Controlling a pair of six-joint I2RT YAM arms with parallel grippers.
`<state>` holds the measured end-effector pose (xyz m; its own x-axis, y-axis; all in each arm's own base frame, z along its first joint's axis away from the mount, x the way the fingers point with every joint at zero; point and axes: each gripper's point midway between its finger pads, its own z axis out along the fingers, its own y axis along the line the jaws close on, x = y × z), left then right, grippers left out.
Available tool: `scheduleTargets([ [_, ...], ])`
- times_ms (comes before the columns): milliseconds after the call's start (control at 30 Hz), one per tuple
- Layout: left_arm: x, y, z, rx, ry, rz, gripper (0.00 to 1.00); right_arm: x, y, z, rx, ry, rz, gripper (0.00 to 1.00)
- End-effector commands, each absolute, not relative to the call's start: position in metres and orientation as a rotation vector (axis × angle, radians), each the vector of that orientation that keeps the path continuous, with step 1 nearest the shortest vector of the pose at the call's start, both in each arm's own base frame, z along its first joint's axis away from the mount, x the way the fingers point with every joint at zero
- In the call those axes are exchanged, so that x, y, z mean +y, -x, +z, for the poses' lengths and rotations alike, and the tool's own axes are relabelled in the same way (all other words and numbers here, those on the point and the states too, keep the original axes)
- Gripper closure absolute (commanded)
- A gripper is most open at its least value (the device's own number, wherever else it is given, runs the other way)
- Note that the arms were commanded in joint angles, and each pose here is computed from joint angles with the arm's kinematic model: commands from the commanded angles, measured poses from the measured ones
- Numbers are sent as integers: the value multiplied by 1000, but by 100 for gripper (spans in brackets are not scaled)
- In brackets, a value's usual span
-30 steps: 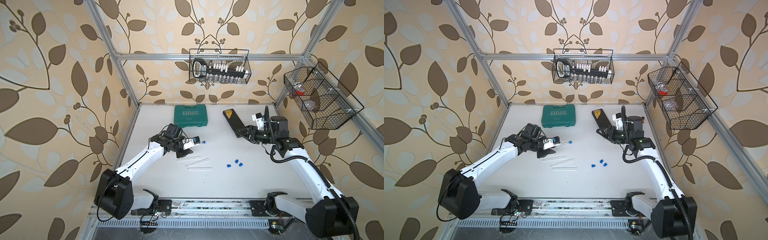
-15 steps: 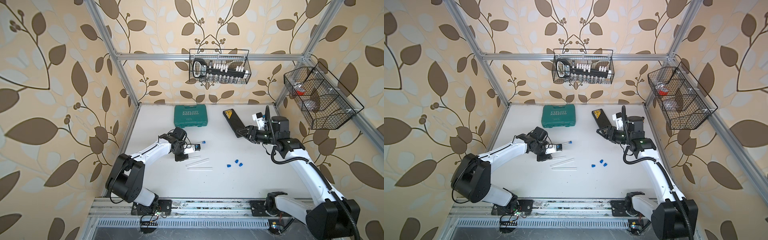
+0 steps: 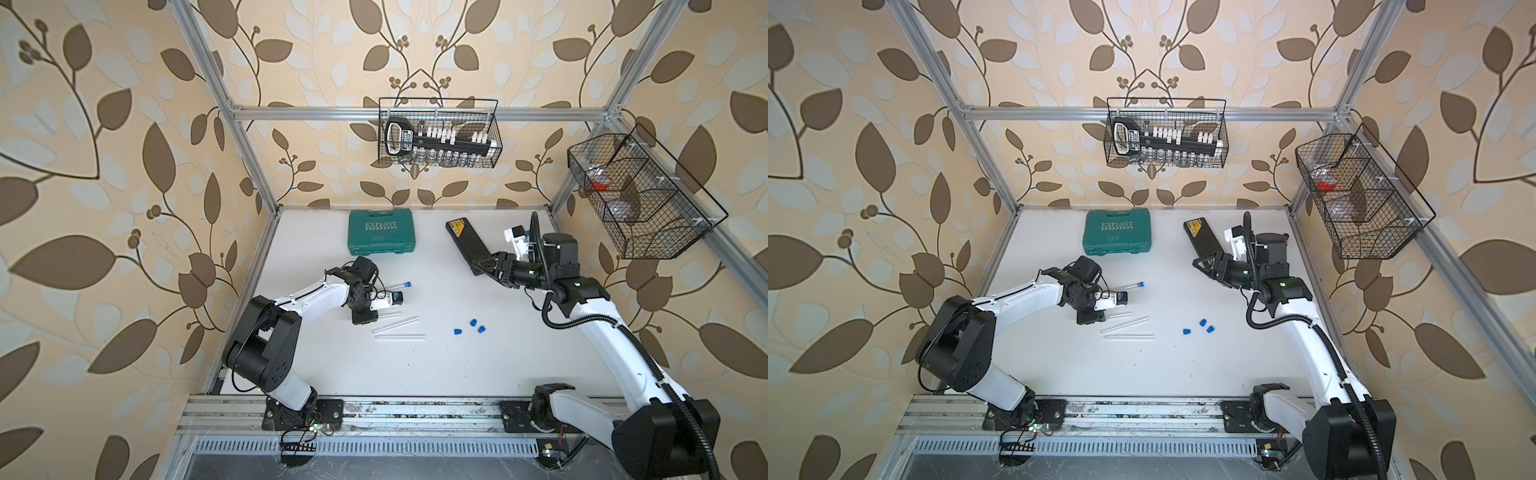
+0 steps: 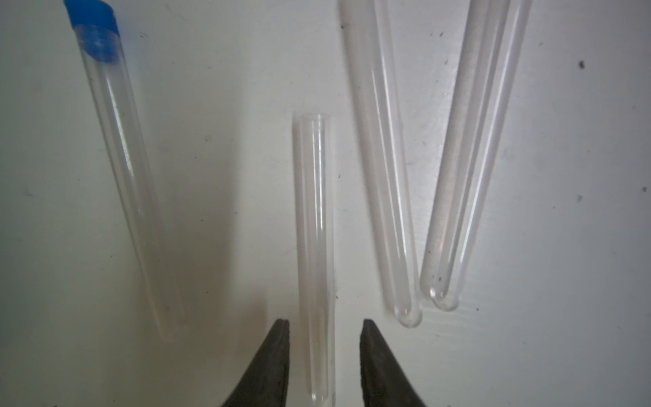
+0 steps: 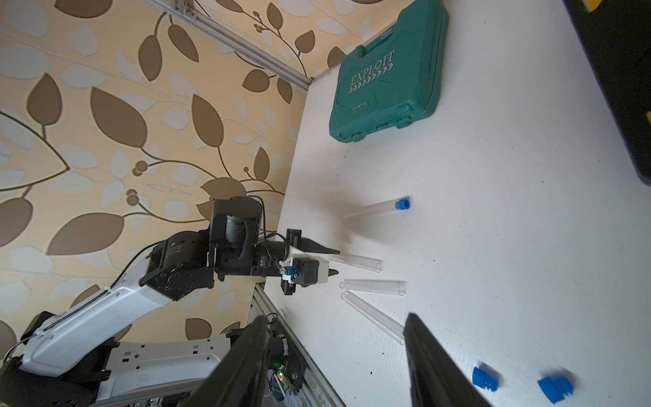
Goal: Insert stoppers into test tubes
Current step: Pick up the test tube at the center of the board.
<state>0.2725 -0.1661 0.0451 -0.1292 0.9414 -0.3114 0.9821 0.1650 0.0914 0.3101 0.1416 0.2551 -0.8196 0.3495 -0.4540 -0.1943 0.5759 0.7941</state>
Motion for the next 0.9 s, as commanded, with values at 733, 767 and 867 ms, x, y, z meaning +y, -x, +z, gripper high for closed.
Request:
scheduleTargets([
  [733,-176,-279,29,2164,-1942,-181,68,148,-302,257,2212,-69,1275,41],
  [767,-176,-279,28,2165,-1943,-179,68,148,-302,258,2210,-66,1274,40],
  [867,-175,-280,24,2171,-1950,-166,70,148,-302,258,2212,-67,1275,40],
])
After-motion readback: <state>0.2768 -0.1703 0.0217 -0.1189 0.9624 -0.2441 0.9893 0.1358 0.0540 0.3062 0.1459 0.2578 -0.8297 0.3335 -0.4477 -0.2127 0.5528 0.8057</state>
